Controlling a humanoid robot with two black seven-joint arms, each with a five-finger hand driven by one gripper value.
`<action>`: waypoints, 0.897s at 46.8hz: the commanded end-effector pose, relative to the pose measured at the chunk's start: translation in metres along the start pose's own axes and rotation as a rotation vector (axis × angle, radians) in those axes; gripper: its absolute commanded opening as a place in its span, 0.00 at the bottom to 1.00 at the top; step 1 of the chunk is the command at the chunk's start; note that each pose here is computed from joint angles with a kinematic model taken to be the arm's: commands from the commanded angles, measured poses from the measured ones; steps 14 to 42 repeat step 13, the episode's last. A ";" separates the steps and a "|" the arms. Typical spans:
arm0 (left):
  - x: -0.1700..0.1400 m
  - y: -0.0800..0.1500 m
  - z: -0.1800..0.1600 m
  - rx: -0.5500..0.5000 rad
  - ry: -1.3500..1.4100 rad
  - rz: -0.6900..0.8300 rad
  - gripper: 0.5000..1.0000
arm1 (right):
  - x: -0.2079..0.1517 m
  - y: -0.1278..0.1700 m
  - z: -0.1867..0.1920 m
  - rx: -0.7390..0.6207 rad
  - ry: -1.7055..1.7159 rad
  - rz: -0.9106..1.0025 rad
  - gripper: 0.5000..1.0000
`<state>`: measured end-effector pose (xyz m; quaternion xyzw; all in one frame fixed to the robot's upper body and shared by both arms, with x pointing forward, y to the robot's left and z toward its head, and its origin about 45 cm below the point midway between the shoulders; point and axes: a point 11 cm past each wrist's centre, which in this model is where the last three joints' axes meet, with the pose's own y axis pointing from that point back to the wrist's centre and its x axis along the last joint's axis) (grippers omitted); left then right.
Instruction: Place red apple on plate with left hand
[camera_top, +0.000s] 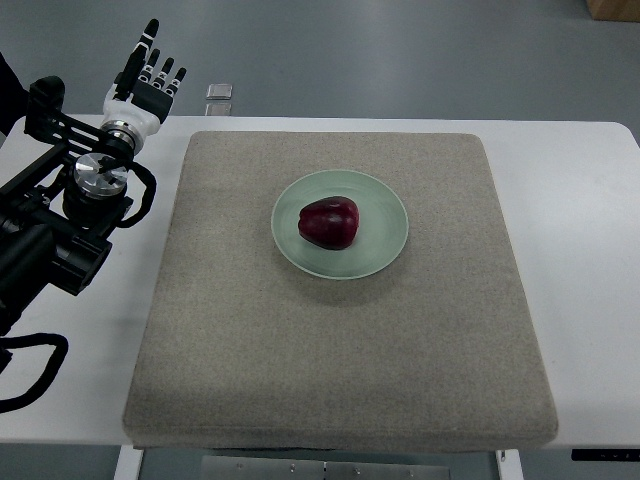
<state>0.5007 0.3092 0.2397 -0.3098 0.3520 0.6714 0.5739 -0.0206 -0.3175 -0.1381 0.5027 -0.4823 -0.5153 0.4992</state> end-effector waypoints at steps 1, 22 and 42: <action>0.003 -0.001 0.002 -0.006 -0.072 -0.001 1.00 | -0.003 0.000 0.001 -0.002 0.001 -0.009 0.86; -0.004 0.000 -0.010 0.010 -0.211 -0.040 1.00 | -0.005 0.000 0.002 -0.007 0.006 -0.015 0.86; -0.004 0.000 -0.010 0.010 -0.211 -0.040 1.00 | -0.005 0.000 0.002 -0.007 0.006 -0.015 0.86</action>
